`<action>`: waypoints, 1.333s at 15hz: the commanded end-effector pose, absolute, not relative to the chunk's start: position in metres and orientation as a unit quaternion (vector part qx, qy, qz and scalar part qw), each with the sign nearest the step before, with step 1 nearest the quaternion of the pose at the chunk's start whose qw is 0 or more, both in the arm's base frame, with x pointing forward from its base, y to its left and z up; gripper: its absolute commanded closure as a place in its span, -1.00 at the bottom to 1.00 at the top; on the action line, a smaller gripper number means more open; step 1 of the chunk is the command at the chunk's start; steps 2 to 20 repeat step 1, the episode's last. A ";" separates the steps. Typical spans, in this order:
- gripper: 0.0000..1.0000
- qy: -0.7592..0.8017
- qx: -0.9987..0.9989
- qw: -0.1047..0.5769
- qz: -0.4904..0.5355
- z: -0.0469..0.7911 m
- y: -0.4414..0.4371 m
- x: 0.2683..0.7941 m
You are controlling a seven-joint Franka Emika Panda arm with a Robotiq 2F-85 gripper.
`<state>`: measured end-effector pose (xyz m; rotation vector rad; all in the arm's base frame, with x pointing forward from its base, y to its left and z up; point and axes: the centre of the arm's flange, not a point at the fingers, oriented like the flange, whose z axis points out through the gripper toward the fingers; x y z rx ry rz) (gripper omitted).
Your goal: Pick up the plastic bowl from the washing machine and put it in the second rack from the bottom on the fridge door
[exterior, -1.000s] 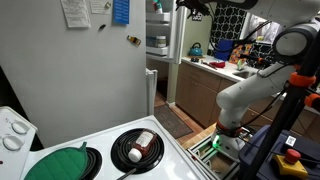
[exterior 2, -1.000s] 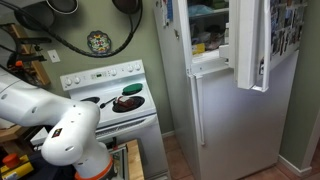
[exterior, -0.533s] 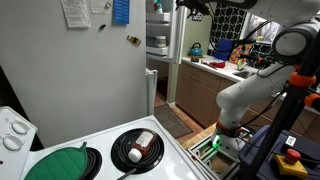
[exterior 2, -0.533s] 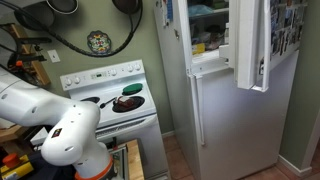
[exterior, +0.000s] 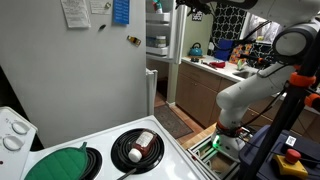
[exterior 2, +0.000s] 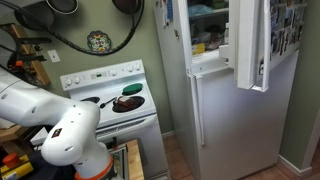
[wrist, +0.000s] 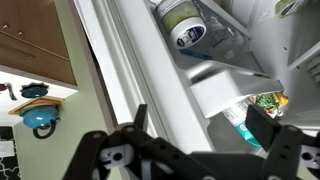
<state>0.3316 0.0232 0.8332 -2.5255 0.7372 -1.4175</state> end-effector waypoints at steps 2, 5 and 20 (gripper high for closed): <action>-1.00 0.243 -0.843 0.076 -0.473 0.834 0.023 0.331; -1.00 0.243 -0.843 0.076 -0.473 0.834 0.023 0.331; -1.00 0.243 -0.843 0.076 -0.473 0.834 0.023 0.331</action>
